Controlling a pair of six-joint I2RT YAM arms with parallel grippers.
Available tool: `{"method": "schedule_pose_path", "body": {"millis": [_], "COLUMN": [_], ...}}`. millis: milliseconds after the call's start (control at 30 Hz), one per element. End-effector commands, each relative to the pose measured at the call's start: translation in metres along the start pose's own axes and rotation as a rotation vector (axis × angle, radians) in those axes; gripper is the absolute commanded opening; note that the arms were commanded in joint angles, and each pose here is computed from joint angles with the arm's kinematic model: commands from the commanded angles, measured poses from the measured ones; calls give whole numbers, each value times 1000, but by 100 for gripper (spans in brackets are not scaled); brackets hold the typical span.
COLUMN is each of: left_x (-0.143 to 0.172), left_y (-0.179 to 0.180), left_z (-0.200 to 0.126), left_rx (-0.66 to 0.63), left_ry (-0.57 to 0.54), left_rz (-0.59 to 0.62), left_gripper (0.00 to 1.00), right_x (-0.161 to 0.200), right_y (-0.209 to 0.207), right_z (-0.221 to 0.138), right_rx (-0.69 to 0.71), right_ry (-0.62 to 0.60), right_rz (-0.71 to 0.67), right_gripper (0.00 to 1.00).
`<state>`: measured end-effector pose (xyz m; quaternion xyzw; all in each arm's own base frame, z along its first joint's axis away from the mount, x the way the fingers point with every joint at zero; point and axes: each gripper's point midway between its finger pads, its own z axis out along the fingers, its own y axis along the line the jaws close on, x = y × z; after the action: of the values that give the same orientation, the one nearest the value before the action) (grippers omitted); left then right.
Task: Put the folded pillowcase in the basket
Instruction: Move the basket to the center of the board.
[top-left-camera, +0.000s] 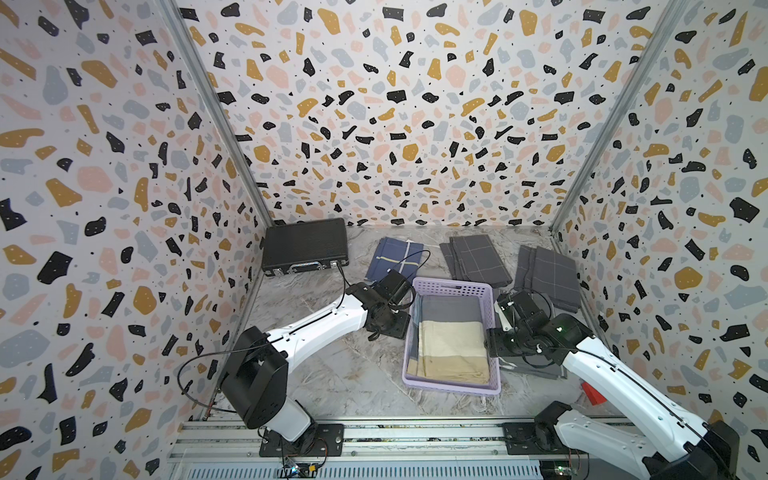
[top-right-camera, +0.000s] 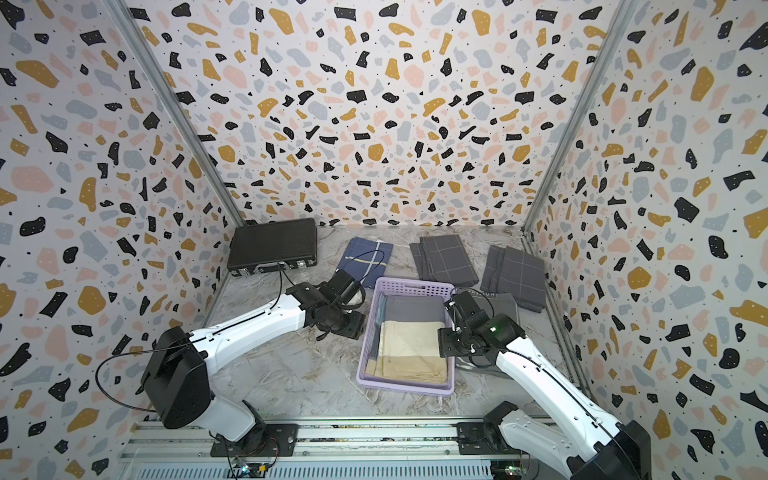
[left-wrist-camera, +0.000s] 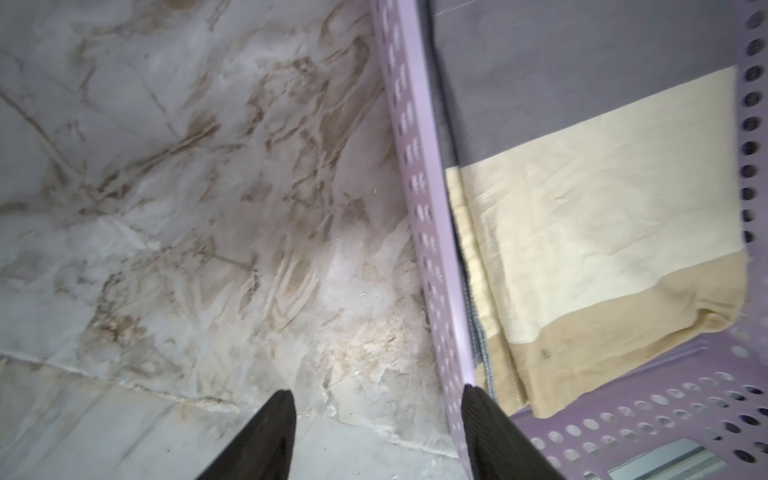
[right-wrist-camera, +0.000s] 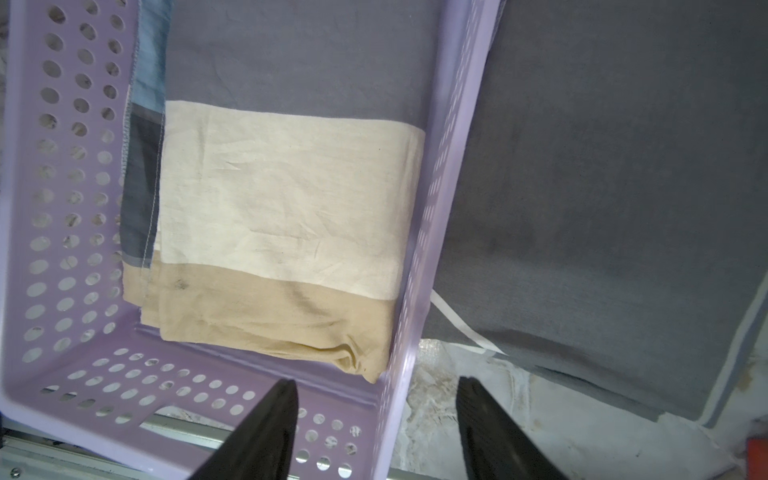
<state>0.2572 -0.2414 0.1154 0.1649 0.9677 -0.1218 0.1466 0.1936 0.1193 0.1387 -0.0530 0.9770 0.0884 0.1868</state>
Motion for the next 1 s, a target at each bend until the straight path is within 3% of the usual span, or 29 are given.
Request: {"method": "schedule_pose_path", "body": {"millis": [0, 200, 333, 400, 533, 567, 767, 967], "left_x": [-12, -6, -2, 0, 4, 5, 28, 67], "left_y": [-19, -23, -25, -21, -8, -2, 45, 99], "left_z": [-9, 10, 33, 41, 33, 26, -17, -31], "left_rx": [112, 136, 141, 120, 51, 26, -198, -288], "left_ry": [-73, -24, 23, 38, 26, 18, 54, 160], "left_rz": [-4, -7, -29, -39, -66, -66, -17, -132], "left_gripper": [67, 67, 61, 49, 7, 1, 0, 0], "right_x": [8, 9, 7, 6, 4, 4, -3, -12], "right_y": [-9, -10, -12, -12, -13, -14, -14, -10], "right_z": [1, 3, 1, 1, 0, 0, 5, 8], "right_rx": [34, 38, 49, 49, 61, 67, 79, 70], "right_ry": [19, 23, 12, 9, 4, 3, 4, -5], "right_rz": [-5, -7, -9, -8, -10, -12, -9, -2], "right_gripper": [67, 68, 68, 68, 68, 68, 68, 68]}}
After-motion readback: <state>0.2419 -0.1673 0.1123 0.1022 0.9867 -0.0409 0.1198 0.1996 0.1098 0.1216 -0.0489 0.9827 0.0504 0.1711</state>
